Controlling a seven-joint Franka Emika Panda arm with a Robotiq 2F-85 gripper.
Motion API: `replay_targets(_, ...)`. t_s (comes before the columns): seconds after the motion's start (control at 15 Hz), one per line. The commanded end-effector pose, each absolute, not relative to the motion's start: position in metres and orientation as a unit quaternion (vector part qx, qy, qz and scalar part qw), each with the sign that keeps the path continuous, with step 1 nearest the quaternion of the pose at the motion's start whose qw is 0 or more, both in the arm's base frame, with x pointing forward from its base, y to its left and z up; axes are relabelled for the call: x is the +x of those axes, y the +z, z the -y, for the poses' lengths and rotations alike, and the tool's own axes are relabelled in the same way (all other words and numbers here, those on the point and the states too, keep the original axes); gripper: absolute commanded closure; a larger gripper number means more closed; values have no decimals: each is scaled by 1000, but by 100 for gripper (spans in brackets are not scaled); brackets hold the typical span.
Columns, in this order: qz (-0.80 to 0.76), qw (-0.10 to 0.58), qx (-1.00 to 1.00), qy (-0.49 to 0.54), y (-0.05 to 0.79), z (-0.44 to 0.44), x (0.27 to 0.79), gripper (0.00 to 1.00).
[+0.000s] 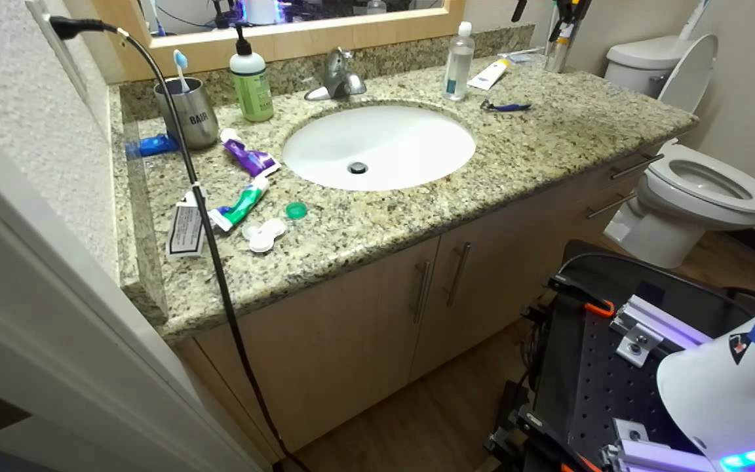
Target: Pick the shaving stick and put it in the sink
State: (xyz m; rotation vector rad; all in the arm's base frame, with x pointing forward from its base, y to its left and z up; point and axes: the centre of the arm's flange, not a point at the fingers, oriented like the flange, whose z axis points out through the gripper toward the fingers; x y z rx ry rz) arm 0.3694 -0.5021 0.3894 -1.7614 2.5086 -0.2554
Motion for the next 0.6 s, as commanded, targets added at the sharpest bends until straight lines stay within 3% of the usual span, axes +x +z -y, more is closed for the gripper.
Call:
replay_targets(0.0,-836,40,-543,-70,355,543,391,0)
replay_targets(0.53,-843,6,-534,-57,318,549,385,0)
